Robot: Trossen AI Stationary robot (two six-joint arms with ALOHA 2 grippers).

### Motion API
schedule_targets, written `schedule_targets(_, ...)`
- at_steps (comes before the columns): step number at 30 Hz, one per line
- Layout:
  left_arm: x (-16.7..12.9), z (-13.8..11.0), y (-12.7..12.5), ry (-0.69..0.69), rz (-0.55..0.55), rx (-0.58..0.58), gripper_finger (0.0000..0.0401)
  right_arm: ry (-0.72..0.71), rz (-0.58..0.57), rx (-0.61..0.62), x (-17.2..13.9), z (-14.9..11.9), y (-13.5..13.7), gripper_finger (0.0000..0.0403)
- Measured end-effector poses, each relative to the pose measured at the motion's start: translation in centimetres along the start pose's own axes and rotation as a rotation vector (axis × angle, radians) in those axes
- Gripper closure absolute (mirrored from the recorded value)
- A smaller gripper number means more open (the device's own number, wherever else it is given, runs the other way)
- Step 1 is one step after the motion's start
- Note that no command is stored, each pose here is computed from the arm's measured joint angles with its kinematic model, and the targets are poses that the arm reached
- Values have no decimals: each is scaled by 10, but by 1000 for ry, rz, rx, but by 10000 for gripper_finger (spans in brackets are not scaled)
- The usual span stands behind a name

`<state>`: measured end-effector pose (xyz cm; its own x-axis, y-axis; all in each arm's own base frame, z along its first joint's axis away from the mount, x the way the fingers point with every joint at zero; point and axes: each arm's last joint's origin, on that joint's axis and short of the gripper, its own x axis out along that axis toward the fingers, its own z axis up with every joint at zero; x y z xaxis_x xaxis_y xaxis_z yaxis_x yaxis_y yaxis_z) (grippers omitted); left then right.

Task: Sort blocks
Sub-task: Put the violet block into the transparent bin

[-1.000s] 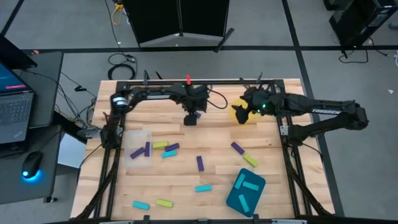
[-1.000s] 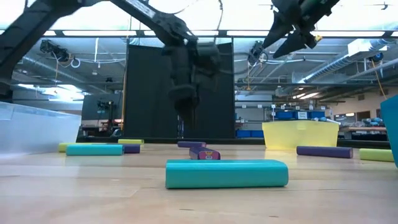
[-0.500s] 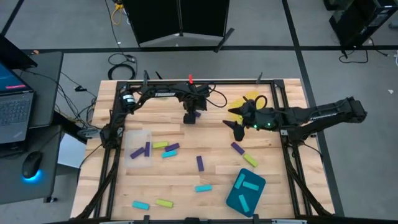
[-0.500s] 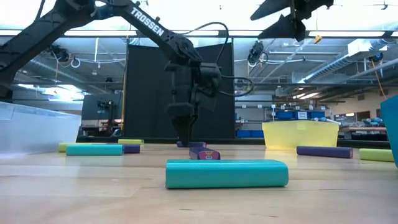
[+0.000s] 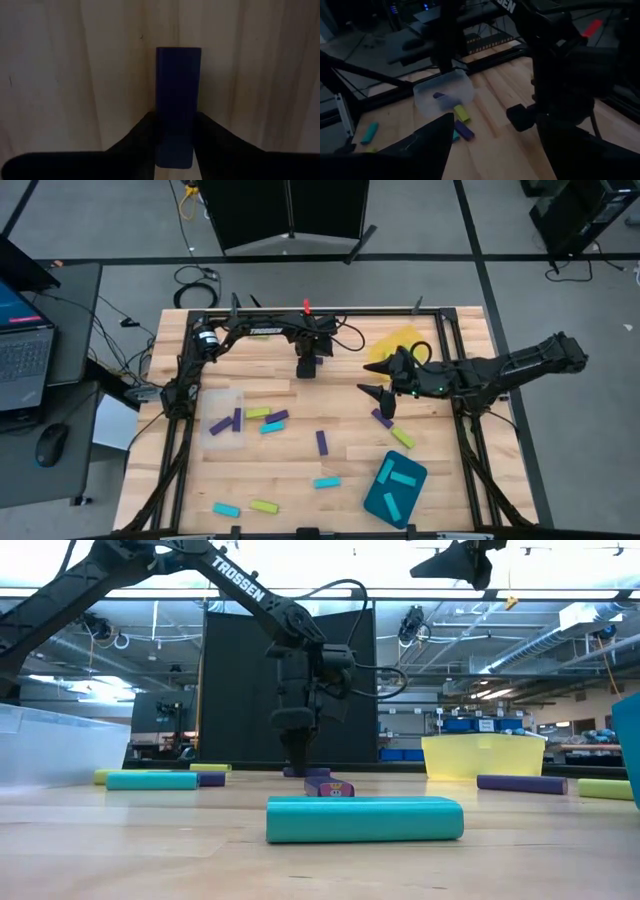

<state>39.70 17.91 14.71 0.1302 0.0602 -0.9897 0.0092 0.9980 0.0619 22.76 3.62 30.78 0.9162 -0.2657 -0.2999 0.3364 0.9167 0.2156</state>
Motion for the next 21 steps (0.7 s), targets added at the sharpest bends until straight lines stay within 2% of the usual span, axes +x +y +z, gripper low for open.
schedule_targets(6, -3, 0, -2, -1, -4, -23, 301, -14, -14, -20, -3, -2, 5, 112)
schedule_targets(10, -20, -1, -4, -45, -18, -54, 301, -34, 1, -46, -5, -1, 10, 112)
schedule_targets(15, -83, -5, -13, -172, 13, -59, 301, -67, 37, -85, -8, 1, 16, 114)
schedule_targets(21, -166, -24, -57, -271, 34, -53, 301, -58, 52, -123, -10, -1, 20, 119)
